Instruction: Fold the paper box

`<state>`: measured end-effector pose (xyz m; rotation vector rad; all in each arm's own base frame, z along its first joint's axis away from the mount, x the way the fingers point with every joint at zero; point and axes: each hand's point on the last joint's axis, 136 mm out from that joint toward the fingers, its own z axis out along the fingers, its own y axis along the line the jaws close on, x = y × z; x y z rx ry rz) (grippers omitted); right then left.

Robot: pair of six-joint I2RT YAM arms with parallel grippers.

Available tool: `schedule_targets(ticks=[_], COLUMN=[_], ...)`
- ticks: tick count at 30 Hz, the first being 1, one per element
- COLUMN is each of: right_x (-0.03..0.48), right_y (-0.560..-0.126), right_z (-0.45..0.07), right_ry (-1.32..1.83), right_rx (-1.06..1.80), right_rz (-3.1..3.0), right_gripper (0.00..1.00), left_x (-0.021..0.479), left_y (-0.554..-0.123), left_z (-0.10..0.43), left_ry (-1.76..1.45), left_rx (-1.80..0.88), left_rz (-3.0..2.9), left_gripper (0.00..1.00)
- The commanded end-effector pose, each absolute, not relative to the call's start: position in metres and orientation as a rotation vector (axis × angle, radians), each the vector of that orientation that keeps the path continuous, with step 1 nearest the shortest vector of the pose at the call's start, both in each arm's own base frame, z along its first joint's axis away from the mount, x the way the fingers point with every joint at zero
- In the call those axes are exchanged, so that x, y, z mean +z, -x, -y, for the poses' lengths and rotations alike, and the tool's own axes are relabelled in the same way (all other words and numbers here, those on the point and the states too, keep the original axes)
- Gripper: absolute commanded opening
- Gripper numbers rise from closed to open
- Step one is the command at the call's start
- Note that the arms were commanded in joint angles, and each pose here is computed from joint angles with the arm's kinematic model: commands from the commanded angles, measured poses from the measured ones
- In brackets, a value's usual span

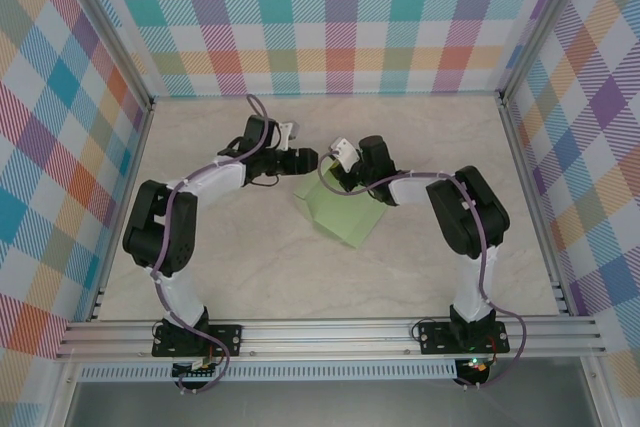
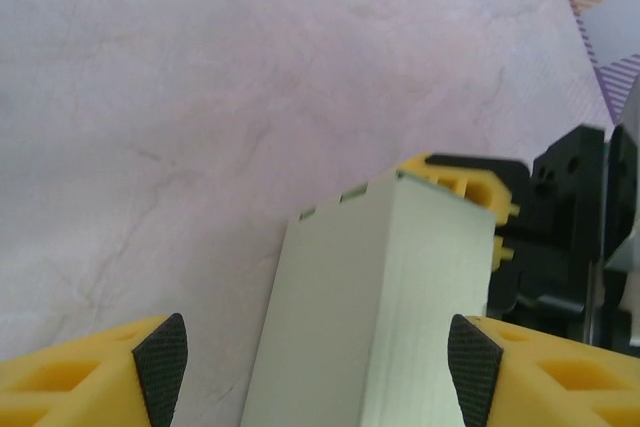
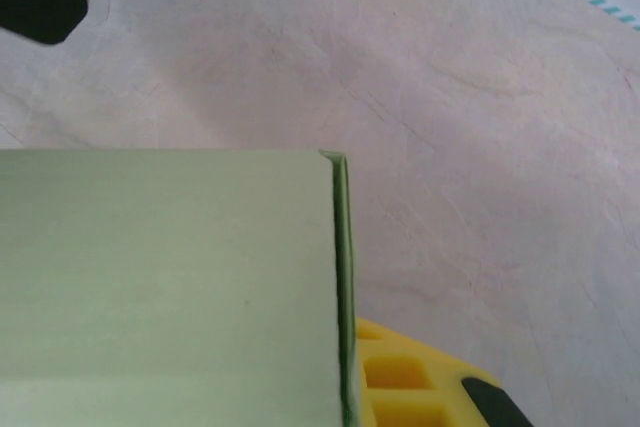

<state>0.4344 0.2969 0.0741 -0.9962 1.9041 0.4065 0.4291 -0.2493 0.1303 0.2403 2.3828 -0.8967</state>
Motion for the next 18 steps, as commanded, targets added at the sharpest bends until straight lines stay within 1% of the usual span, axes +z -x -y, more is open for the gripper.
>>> schedule_targets(ticks=[1,6,11,15,18], right_x=[0.086,0.082,0.072,0.069,0.073], right_y=[-0.428,-0.43,-0.43,-0.435,-0.441], right_z=[-0.292,-0.287,-0.285,-0.291,-0.288], right_ry=[0.907,0.943,1.076,1.133,1.048], right_rx=[0.418,0.357,0.256,0.273,0.232], right_rz=[-1.968,-1.954,-1.856,-1.802,-1.854], right_gripper=[0.06,0.07,0.11,0.13,0.1], left_x=[0.134,0.128,0.122,0.114,0.106], left_y=[-0.437,-0.444,-0.448,-0.448,-0.443], left_z=[0.255,0.269,0.293,0.297,0.298], left_ry=[-0.234,-0.264,-0.311,-0.325,-0.339], left_rx=[-0.899,-0.901,-0.914,-0.886,-0.86], left_rz=[-2.388,-2.405,-2.417,-2.432,-2.469], left_gripper=[0.71,0.71,0.71,0.71,0.7])
